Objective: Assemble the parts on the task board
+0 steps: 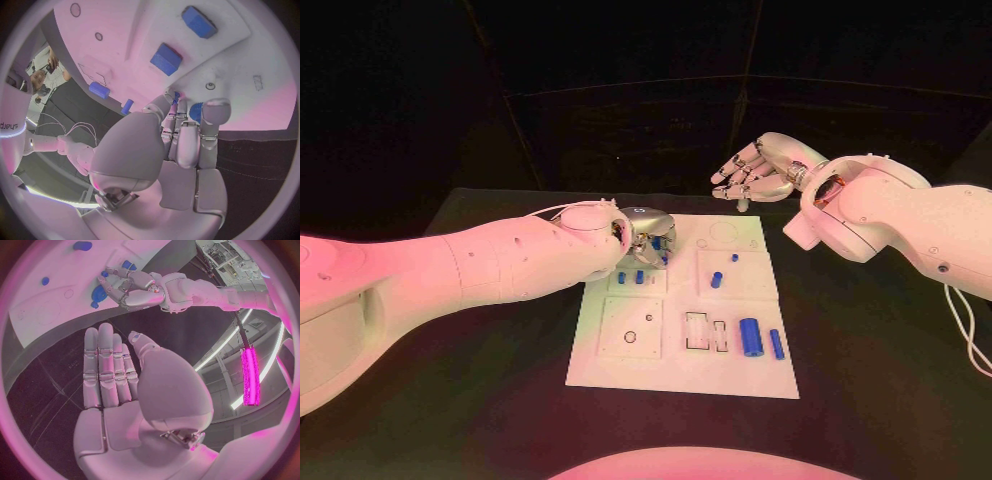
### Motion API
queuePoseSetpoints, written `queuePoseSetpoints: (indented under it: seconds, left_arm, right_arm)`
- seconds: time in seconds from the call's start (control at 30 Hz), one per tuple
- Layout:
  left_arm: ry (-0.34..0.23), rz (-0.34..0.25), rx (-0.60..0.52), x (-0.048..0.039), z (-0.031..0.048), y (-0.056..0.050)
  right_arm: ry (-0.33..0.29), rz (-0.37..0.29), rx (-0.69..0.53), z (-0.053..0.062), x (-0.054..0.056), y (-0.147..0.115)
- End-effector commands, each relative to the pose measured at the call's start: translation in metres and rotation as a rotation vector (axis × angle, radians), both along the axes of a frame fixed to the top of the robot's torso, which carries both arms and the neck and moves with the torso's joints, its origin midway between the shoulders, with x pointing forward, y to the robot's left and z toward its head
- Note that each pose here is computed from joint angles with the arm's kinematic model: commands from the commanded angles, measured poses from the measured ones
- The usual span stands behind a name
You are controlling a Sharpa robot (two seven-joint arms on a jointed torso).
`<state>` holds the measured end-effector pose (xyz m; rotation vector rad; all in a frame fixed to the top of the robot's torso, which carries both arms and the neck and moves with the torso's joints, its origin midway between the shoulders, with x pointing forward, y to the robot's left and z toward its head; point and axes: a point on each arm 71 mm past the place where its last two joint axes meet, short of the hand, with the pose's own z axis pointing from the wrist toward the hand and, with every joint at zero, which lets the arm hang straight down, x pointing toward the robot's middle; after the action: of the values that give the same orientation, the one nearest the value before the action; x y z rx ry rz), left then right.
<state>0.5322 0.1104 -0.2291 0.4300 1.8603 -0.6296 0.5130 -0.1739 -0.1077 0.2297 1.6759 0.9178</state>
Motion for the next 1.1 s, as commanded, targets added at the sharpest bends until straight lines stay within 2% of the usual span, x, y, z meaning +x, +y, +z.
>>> queuePoseSetpoints:
  seconds: [0.03,0.57,0.87,1.1]
  left_arm:
    - [0.005,0.004,0.020,0.0005,-0.0015,0.0007]
    - [0.011,0.007,0.027,0.0015,-0.0028,-0.0010]
    - [-0.027,0.005,-0.008,0.0015,-0.0004,-0.0009]
    - [-0.060,0.008,-0.059,-0.0014,0.0038,0.0033]
  right_arm:
    - [-0.010,0.008,0.003,0.0019,-0.0001,0.0010]
    - [-0.011,0.011,0.004,0.0020,-0.0004,0.0019]
    - [-0.013,0.012,0.005,0.0022,-0.0006,0.0023]
    - [-0.015,0.008,0.006,0.0023,-0.0003,0.0010]
